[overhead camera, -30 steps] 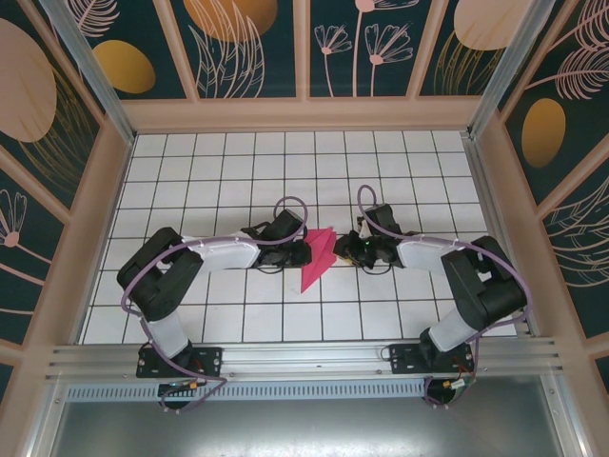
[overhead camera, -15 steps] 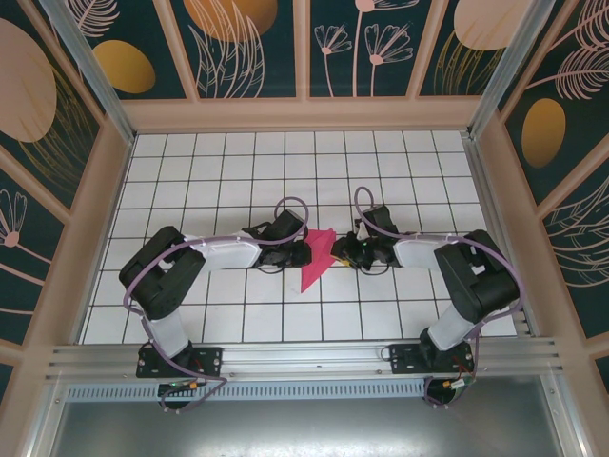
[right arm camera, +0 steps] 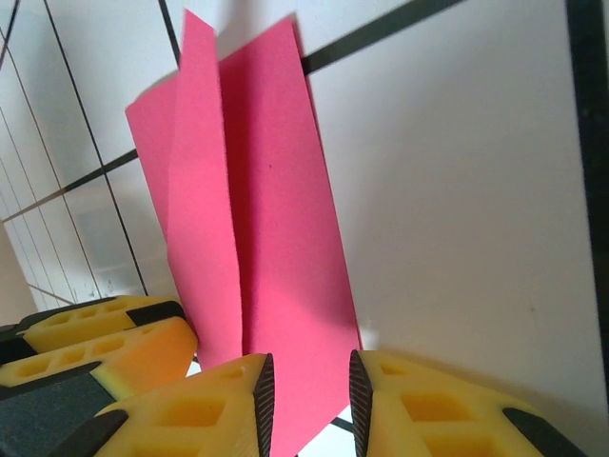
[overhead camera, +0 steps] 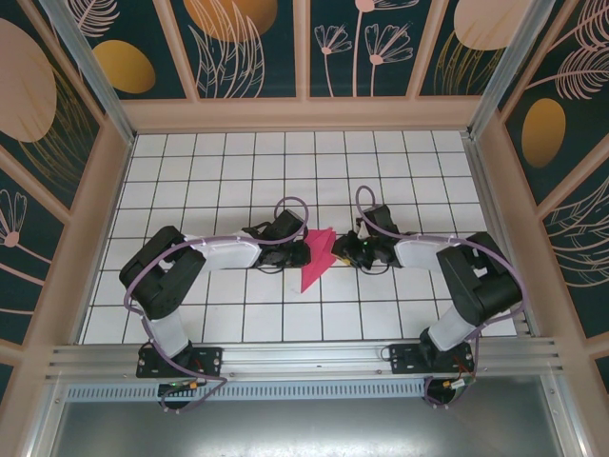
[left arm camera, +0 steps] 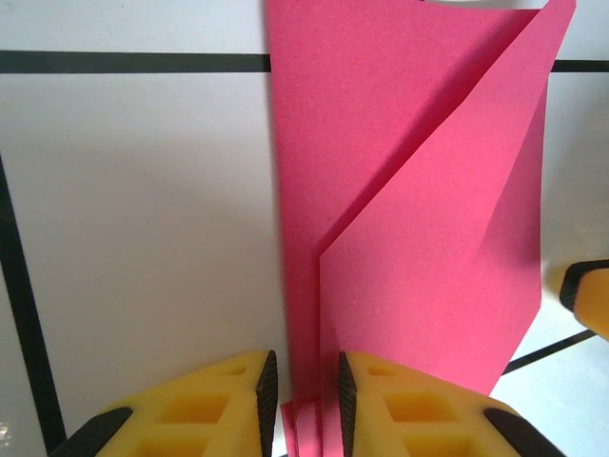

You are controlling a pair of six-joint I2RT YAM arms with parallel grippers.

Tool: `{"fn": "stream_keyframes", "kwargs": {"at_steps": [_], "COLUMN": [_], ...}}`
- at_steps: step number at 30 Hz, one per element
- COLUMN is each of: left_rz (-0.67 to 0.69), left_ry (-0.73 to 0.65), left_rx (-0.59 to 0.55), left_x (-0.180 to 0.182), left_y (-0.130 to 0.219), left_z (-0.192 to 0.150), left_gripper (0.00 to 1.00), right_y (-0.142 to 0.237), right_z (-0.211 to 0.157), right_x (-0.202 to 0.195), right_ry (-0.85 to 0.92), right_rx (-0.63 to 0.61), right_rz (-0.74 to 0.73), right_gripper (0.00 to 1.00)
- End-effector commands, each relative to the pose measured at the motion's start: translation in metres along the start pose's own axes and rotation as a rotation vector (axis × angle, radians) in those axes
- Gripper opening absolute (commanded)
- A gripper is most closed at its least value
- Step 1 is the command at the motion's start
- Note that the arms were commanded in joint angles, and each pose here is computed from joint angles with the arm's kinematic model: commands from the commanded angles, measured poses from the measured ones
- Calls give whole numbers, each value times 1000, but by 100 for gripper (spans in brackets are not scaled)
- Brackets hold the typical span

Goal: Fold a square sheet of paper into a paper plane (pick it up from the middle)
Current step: Turn over the paper at the center of the table.

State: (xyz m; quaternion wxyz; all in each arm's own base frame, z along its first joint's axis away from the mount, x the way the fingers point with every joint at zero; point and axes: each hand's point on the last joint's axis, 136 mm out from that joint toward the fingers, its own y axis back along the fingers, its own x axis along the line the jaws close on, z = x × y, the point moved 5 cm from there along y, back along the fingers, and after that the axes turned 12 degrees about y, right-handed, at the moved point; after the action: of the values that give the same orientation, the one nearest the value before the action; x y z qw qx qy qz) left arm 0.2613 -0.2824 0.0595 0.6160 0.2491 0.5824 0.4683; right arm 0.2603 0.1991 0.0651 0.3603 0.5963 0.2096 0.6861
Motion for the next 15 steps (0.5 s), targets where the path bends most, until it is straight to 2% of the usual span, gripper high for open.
{"fn": "stream_keyframes", "kwargs": {"at_steps": [1, 15], "left_rz": [34, 31], "left_ry": [-9, -3], "left_rx": [36, 67], "left_x": [8, 10], "left_y": [-7, -16], "left_z": [-5, -9], "left_gripper": [27, 24], "right_y": [0, -17], "right_z": [-3, -4], "right_x": [-7, 1], "right_ry": [-17, -26], "right_rx": [15, 67], "right_rz": [-39, 14], "right_gripper": [30, 29]}}
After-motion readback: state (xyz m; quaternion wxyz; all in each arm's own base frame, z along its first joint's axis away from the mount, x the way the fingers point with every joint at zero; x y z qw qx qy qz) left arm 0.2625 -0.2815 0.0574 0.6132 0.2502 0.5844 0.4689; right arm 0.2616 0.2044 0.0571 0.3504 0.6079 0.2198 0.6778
